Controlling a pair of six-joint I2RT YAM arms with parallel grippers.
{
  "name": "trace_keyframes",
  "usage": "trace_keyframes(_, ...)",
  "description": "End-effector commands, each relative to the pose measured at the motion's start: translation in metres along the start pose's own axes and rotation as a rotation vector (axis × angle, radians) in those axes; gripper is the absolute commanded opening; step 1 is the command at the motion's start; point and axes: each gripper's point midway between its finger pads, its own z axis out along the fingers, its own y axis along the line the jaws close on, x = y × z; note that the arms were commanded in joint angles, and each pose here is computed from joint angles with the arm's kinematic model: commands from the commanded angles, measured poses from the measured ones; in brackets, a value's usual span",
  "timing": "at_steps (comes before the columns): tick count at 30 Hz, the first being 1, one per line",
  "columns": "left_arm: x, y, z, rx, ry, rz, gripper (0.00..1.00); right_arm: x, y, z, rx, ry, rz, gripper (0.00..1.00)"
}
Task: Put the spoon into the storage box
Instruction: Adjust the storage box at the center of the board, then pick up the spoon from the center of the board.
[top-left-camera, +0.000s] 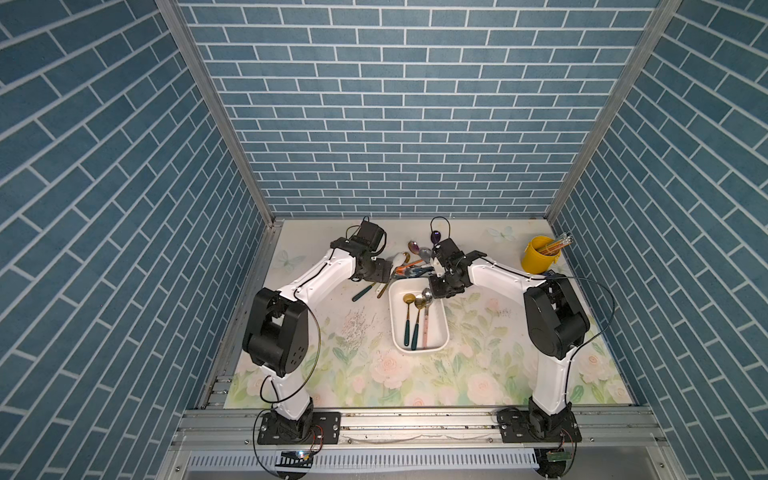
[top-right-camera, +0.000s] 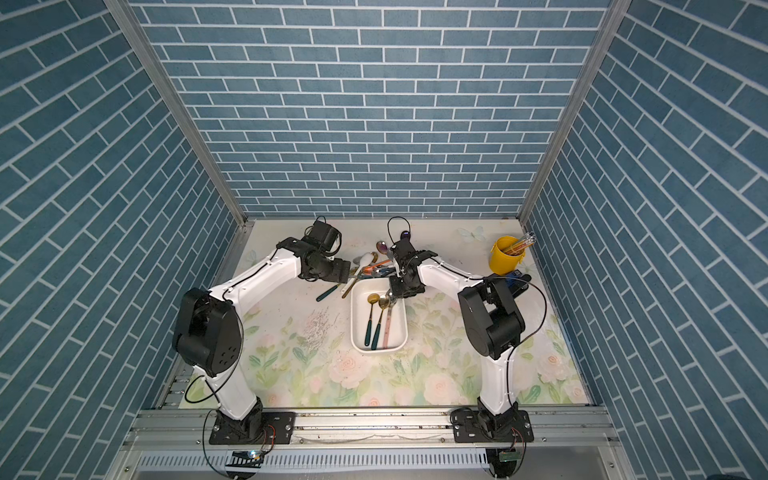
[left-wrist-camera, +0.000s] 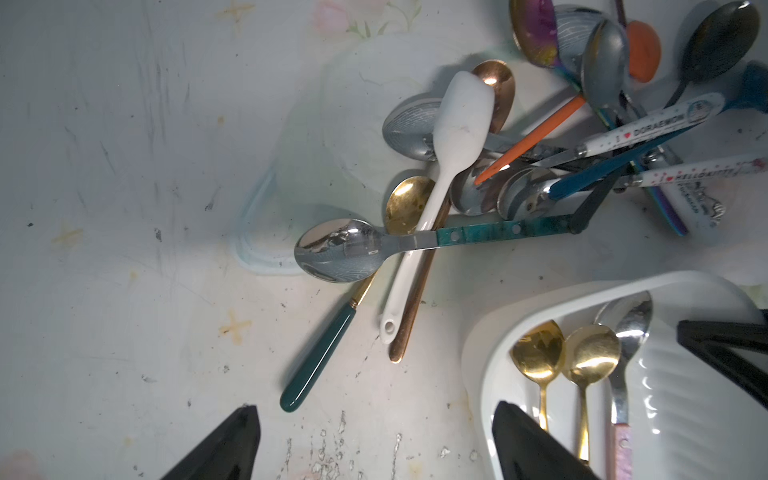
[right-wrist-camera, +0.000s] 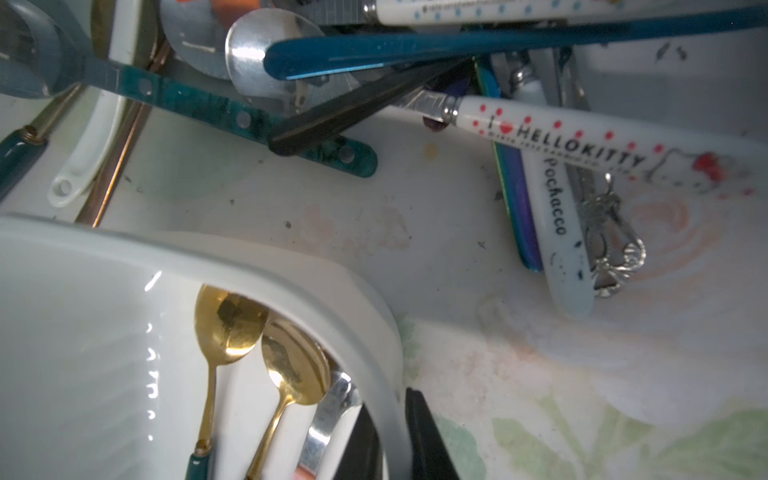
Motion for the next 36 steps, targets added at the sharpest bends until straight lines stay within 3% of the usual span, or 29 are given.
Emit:
trace_keyframes(1,0.006,0.016,0.001,-0.048,-0.007,0.046,0.91,0.031,-0.004,-0.005,0.035,0.078,-0.052,0.1)
trace_keyframes(11,0.027,0.024,0.033,-0.062,0.051,0.105,0.87,0.057,-0.013,-0.015,0.068,0.127,-0.027,0.09)
trace_keyframes(14,0.032,0.027,0.045,-0.067,0.068,0.128,0.86,0.061,-0.014,-0.018,0.072,0.123,-0.024,0.14)
trace_keyframes(22,0.035,0.036,0.071,-0.065,0.103,0.143,0.82,0.036,-0.003,-0.043,0.049,0.052,-0.029,0.34)
trace_keyframes(36,0.057,0.042,0.099,-0.088,0.206,0.156,0.63,0.023,0.0,-0.054,0.046,0.014,-0.044,0.36)
